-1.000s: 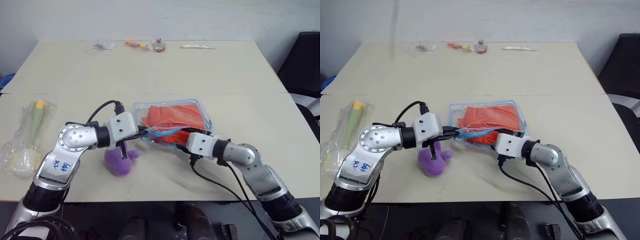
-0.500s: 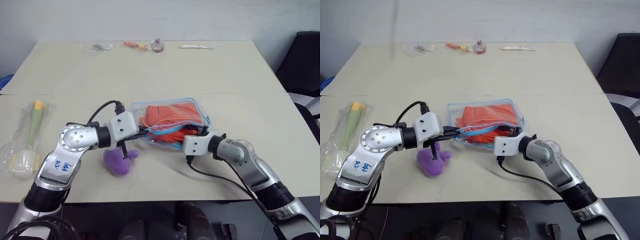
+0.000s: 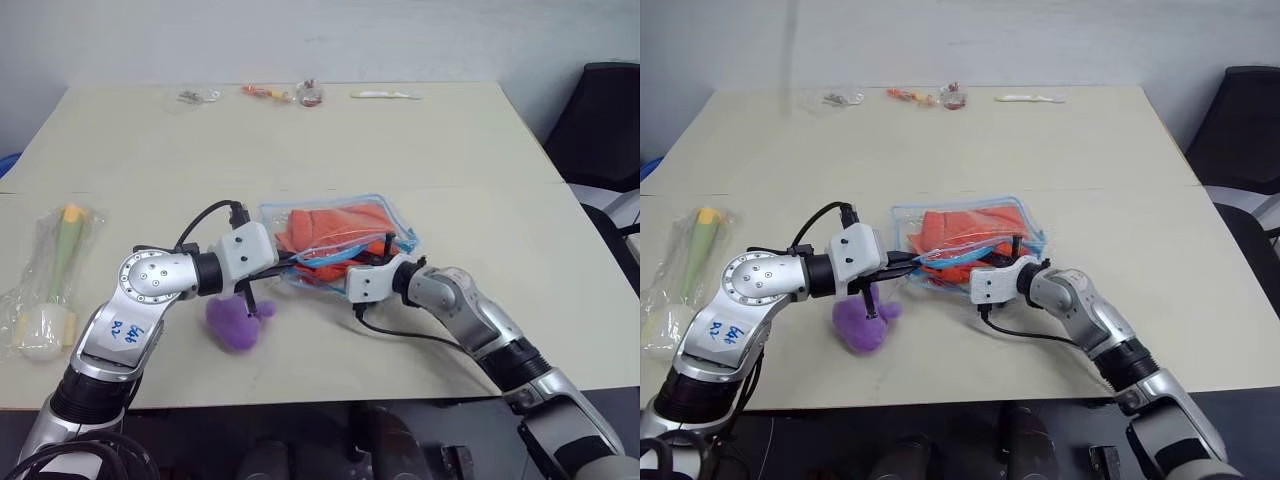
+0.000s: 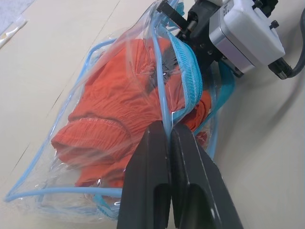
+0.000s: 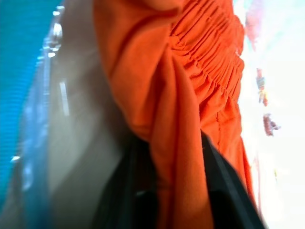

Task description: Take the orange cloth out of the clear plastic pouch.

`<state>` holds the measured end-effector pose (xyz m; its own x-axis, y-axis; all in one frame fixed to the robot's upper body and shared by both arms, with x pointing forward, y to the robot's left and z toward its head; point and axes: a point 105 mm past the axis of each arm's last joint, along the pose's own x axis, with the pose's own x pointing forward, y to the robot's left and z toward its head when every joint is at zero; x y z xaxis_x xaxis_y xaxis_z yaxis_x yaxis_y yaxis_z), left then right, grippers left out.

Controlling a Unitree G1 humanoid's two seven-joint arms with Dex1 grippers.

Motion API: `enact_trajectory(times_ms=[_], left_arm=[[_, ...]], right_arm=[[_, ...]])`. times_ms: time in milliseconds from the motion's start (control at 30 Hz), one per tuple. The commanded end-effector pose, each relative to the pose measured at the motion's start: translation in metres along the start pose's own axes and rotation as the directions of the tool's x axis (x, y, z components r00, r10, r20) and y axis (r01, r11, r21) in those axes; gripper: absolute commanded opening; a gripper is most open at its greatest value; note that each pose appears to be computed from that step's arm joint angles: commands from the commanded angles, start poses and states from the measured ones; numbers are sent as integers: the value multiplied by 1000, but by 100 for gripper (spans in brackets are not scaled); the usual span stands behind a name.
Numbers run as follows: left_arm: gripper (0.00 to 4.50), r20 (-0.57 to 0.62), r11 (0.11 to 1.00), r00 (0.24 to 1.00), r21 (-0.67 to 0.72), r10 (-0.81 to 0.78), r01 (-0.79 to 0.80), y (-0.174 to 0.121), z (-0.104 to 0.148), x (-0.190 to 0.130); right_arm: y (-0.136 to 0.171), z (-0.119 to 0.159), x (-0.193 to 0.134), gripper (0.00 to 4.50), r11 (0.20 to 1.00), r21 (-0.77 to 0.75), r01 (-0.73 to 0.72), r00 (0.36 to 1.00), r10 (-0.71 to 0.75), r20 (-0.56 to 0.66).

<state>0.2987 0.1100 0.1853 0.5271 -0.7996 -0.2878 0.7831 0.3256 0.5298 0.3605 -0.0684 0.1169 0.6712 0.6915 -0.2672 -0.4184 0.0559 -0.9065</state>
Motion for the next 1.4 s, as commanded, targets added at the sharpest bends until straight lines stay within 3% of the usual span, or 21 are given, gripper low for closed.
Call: enact_trajectory(times_ms=[33, 133, 300, 500, 700, 867, 1167, 1267, 1400], left_arm=[[0, 26, 999, 1000, 29, 14, -15, 1, 10, -1], [0, 11, 999, 999, 15, 42, -43, 5, 7, 1], [0, -59, 992, 990, 17, 126, -125, 17, -9, 9], [0, -66, 978, 976, -6, 207, -207, 34, -12, 21], [0, 25, 960, 962, -76, 272, -270, 55, 10, 33], [0, -81, 959, 955, 30, 284, -282, 59, -12, 33], [0, -138, 971, 967, -78, 214, -226, 37, -37, 13], [68, -110, 972, 976, -127, 186, -199, 30, -33, 6], [193, -68, 984, 988, -98, 140, -146, 28, -20, -4]], right_arm=[[18, -14, -5, 4, 996, 63, -61, 997, 64, -45], [10, -2, -12, 4, 992, 116, -50, 999, 48, 19], [-13, 38, -47, 4, 940, 309, -142, 968, 67, 242], [-12, 72, -85, 4, 898, 248, -362, 872, 232, 432], [5, 77, -92, 4, 846, 249, -471, 822, 318, 473], [-21, 86, -110, 4, 795, 344, -500, 795, 263, 546], [-116, 44, -176, 4, 819, 489, -299, 918, 107, 382], [-144, 19, -191, 0, 839, 522, -150, 963, 6, 268], [-158, -32, -197, 0, 912, 404, 73, 997, -80, -1]])
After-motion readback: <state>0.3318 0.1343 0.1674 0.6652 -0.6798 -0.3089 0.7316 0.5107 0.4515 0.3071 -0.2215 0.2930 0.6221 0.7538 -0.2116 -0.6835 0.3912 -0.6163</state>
